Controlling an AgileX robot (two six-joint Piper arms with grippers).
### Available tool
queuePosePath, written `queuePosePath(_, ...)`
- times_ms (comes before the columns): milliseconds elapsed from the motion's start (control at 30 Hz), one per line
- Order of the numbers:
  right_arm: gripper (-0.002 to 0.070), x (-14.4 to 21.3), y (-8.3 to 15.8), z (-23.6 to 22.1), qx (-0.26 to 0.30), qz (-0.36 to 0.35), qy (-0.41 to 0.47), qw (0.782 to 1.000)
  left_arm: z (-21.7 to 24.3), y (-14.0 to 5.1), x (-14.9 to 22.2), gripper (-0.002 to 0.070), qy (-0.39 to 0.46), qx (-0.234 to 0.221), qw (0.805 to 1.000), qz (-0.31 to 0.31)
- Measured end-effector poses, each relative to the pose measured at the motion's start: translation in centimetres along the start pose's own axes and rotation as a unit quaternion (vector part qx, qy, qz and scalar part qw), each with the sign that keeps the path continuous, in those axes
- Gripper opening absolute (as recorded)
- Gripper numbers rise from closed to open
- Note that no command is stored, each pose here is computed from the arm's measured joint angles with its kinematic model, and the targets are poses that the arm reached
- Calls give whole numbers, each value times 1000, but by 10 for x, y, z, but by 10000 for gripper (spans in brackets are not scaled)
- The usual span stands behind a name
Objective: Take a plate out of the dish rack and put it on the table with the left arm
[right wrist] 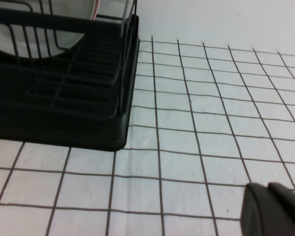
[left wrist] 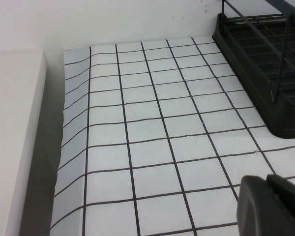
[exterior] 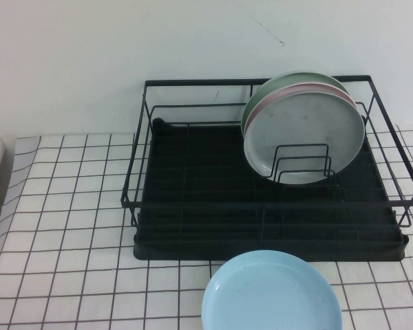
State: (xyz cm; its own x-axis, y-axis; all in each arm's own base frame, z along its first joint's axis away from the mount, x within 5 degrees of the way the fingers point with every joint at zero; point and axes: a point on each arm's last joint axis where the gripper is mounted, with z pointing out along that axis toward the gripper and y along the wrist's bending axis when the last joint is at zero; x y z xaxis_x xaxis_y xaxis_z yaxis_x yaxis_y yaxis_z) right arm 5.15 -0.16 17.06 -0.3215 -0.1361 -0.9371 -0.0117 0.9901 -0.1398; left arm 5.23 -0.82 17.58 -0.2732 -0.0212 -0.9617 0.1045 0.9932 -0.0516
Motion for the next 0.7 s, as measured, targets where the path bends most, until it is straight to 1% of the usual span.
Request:
queuePosePath(500, -3, 0, 0, 0, 0, 0, 0, 1000, 0, 1, -3, -3, -21, -3, 1000, 0)
queuePosePath(600, -3, 0, 0, 0, 0, 0, 0, 1000, 0, 1, -9, -3, -55, -6, 998, 0)
queuePosePath(700, -3, 0, 0, 0, 0, 0, 0, 1000, -2, 2, -21, -3, -122, -13, 992, 0)
